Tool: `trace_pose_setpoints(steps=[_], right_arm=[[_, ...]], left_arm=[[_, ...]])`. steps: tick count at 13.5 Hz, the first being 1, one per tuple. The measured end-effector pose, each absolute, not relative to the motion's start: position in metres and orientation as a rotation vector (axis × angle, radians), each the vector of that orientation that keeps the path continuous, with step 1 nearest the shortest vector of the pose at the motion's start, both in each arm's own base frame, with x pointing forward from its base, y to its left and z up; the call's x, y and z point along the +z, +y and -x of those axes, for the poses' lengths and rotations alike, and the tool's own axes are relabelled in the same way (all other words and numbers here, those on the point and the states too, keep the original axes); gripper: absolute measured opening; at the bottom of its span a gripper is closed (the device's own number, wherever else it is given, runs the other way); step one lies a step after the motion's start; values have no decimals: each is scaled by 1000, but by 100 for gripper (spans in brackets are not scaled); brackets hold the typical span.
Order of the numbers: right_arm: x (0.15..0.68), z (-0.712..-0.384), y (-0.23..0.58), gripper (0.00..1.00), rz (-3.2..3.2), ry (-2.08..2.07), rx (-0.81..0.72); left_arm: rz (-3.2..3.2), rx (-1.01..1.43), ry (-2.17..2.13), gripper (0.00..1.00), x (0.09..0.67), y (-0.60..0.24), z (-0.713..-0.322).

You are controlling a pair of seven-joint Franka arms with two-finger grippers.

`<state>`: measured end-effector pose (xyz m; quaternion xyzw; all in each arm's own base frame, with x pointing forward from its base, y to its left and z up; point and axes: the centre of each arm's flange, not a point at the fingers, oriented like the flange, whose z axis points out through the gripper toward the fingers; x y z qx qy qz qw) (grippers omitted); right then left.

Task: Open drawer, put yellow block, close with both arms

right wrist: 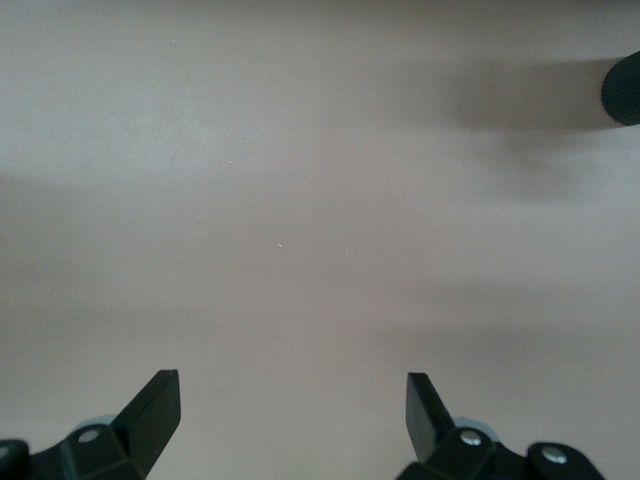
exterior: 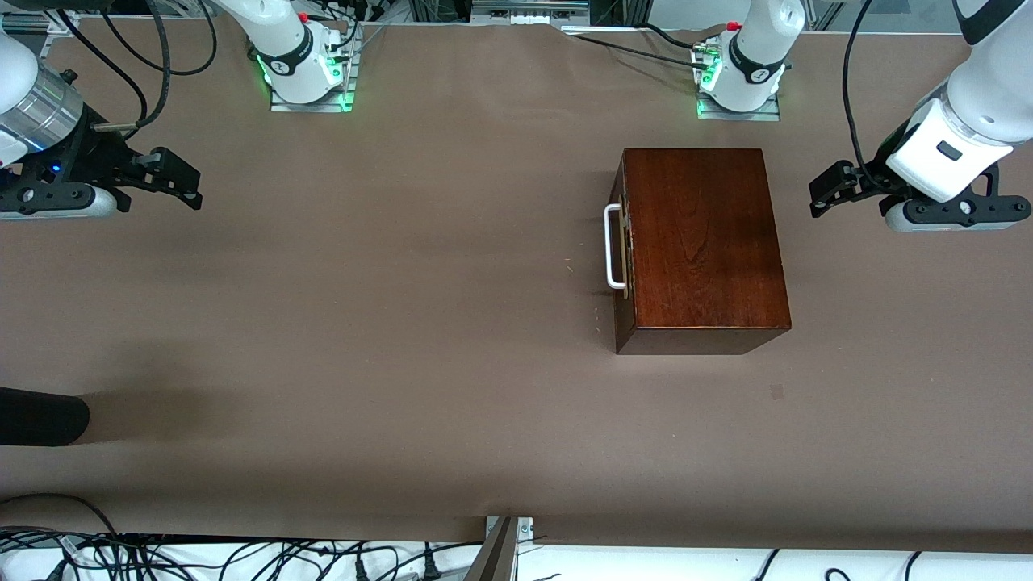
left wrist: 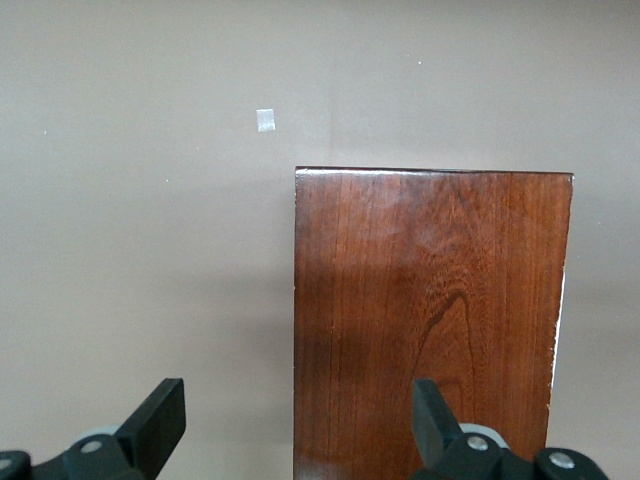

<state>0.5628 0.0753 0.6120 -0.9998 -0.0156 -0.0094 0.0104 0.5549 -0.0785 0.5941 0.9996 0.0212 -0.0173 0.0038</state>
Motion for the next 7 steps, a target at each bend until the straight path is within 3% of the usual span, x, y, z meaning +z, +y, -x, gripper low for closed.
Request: trace_pose_setpoints(steps=[7], right_arm=[[608,-565,72,100,3120,-39,-31]], left_arm=[[-3132,-40,22,100,598,-28,-558]])
